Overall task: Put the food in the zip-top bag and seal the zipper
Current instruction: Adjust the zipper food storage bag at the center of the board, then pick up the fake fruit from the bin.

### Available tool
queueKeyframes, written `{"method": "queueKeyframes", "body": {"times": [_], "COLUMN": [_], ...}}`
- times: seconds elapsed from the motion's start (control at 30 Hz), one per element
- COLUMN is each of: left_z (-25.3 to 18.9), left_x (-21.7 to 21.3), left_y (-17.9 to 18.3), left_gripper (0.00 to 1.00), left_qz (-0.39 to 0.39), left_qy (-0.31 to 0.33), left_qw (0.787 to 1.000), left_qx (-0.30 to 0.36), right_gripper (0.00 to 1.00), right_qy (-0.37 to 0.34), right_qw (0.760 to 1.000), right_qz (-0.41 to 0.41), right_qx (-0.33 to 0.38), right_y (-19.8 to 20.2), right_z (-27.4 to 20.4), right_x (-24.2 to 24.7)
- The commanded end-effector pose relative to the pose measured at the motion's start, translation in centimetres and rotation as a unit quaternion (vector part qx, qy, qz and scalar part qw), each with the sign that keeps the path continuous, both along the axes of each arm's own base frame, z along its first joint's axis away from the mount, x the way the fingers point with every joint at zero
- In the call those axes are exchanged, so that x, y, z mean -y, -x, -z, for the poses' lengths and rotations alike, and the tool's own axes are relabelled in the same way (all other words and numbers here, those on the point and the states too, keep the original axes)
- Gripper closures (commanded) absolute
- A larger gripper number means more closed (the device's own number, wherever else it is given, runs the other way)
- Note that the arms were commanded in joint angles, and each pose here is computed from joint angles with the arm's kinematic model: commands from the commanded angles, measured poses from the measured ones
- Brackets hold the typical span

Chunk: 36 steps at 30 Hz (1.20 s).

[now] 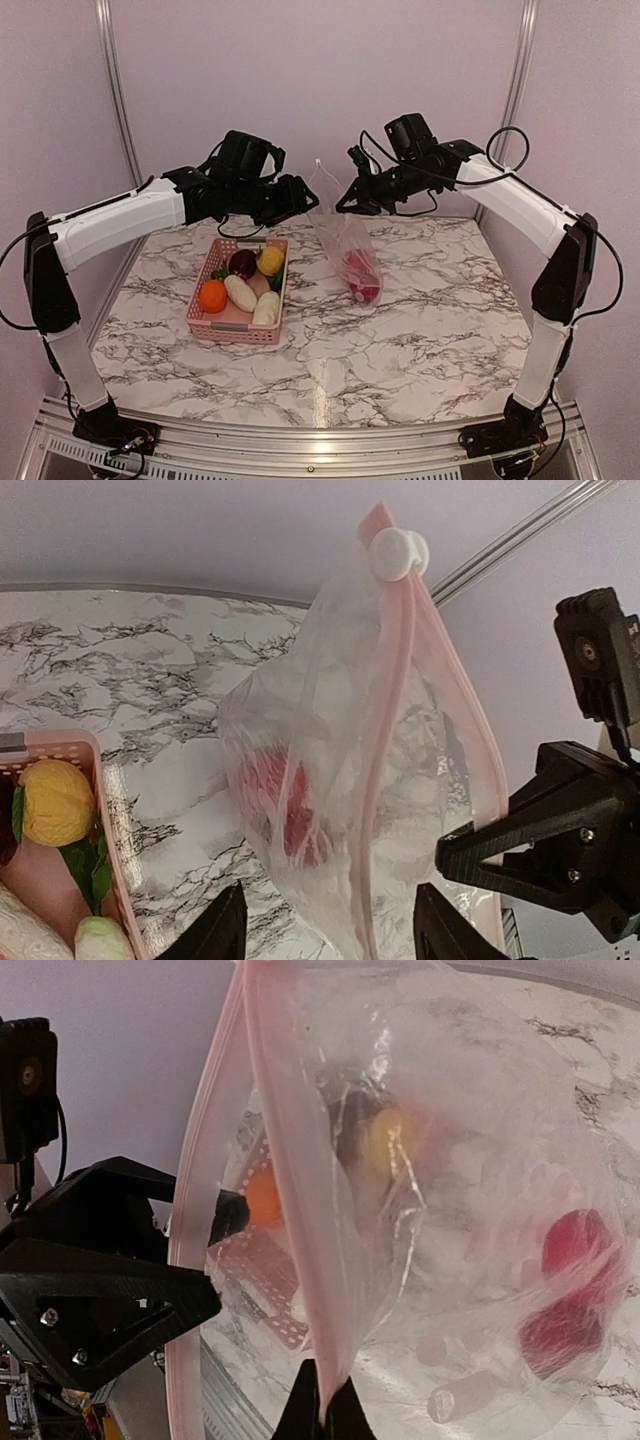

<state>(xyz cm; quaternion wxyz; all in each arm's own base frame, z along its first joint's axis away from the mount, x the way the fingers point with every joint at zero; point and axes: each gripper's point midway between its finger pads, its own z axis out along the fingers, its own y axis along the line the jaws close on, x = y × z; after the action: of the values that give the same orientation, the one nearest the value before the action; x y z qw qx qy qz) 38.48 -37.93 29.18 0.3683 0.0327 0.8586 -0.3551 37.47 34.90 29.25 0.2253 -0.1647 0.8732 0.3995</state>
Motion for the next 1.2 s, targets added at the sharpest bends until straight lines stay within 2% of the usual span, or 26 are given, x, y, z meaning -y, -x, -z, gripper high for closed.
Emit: {"method": "queueKeyframes", "body": {"times": [0.0,0.07,0.17,0.2,0.3,0.33,0.4,0.43,0.5,0.6,0.7,0.73,0.83,0.93,1.0,1.17], "left_z": [1.3,1.3,1.2,1.3,1.3,1.1,0.5,-0.1,-1.1,-3.1,-2.7,-1.3,1.0,3.6,5.5,10.9], "left_x": [1.3,1.7,2.2,2.1,2.1,2.4,3.5,3.6,2.8,0.2,-3.8,-5.2,-8.5,-10.8,-11.7,-14.5], "left_y": [-0.1,-0.5,-1.0,-1.3,-1.7,-1.6,-1.2,-1.1,-1.2,-1.1,-1.3,-1.1,-0.1,1.4,2.4,4.6], "left_gripper": [0.47,0.58,0.95,1.0,1.0,0.94,0.51,0.37,0.2,0.03,0.01,0.01,0.01,0.01,0.06,0.15], "left_qz": [0.013,0.014,0.009,0.003,-0.009,-0.004,0.031,0.045,0.044,0.032,-0.021,-0.036,-0.06,-0.065,-0.06,-0.06], "left_qy": [-0.001,0.006,0.01,0.01,0.014,0.02,0.029,0.024,-0.002,-0.042,-0.091,-0.11,-0.122,-0.138,-0.158,-0.247], "left_qw": [1.0,1.0,1.0,1.0,1.0,1.0,0.999,0.999,0.998,0.994,0.99,0.988,0.988,0.987,0.985,0.966], "left_qx": [-0.021,-0.02,-0.018,-0.019,-0.018,-0.016,-0.005,0.009,0.039,0.093,0.108,0.101,0.077,0.052,0.035,-0.041], "right_gripper": [1.0,1.0,1.0,1.0,1.0,1.0,1.0,1.0,1.0,1.0,1.0,1.0,1.0,1.0,1.0,1.0], "right_qy": [0.024,0.033,0.087,0.114,0.149,0.155,0.165,0.171,0.182,0.194,0.197,0.202,0.222,0.221,0.22,0.218], "right_qw": [1.0,0.999,0.995,0.989,0.97,0.966,0.963,0.962,0.959,0.948,0.936,0.932,0.923,0.933,0.941,0.961], "right_qz": [-0.02,-0.019,0.038,0.093,0.178,0.192,0.194,0.194,0.198,0.235,0.274,0.283,0.291,0.264,0.239,0.16], "right_qx": [0.004,0.005,0.016,0.019,0.065,0.078,0.087,0.087,0.086,0.089,0.099,0.105,0.121,0.106,0.092,0.06], "right_y": [0.8,0.9,-0.5,-1.8,-3.4,-3.6,-3.8,-3.9,-4.3,-5.4,-6.2,-6.4,-6.6,-6.6,-6.5,-5.4], "right_z": [0.2,0.3,0.4,0.3,-2.0,-2.8,-3.2,-3.1,-3.1,-3.8,-5.3,-5.7,-6.5,-4.9,-3.1,2.0], "right_x": [-0.7,-0.5,2.2,4.6,8.7,9.4,10.0,10.3,11.3,14.5,18.1,19.0,20.4,19.4,18.0,13.0]}}
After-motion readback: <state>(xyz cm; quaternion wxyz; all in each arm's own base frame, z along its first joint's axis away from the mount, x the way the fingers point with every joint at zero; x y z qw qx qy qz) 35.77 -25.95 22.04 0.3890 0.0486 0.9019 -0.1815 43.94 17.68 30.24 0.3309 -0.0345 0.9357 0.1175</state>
